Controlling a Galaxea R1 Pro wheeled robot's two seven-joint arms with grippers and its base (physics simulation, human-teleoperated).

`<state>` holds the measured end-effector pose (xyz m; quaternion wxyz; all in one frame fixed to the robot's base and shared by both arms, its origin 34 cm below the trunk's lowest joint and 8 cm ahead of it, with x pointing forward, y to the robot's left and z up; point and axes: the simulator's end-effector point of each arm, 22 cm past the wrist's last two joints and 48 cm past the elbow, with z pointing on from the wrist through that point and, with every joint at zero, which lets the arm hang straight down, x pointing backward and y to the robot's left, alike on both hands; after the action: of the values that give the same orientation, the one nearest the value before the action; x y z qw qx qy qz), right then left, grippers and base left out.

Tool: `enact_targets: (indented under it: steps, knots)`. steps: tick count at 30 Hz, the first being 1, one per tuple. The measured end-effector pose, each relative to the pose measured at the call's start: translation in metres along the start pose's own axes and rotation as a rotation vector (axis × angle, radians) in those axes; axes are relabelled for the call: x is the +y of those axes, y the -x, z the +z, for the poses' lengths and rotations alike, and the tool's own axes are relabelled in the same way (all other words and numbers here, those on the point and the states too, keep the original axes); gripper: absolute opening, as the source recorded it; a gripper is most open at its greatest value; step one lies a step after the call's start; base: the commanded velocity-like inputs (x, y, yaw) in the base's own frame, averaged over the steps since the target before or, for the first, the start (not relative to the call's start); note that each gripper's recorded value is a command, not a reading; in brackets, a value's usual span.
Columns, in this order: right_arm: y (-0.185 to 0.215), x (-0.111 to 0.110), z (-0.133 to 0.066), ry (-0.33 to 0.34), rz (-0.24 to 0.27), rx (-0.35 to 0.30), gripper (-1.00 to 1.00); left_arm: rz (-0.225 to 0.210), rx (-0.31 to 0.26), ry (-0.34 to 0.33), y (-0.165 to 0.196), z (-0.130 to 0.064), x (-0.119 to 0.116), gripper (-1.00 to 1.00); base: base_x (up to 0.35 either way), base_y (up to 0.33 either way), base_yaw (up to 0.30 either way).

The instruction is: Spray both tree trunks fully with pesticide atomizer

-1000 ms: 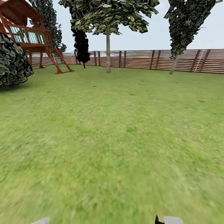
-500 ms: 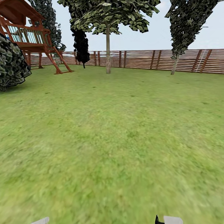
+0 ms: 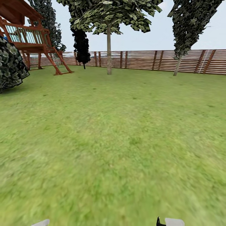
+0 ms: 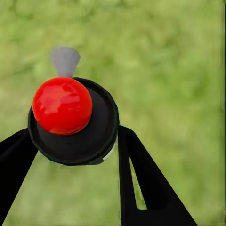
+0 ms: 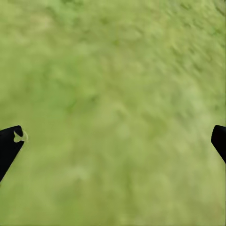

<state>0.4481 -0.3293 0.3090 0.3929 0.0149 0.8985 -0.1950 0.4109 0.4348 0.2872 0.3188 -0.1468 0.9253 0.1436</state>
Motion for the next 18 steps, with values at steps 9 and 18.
enact_targets:
  steps: [9,18]
  knots:
    - [-0.0001,0.0000,0.0000,0.000,0.000,0.000,1.00,0.000,0.000,0.000,0.0001,0.0000,0.0003,-1.00,0.340,0.000,0.000]
    - [0.0000,0.0000,0.0000,0.000,0.000,0.000,1.00,0.000,0.000,0.000,0.0000,0.0000,0.0002,-1.00,0.340,0.000,0.000]
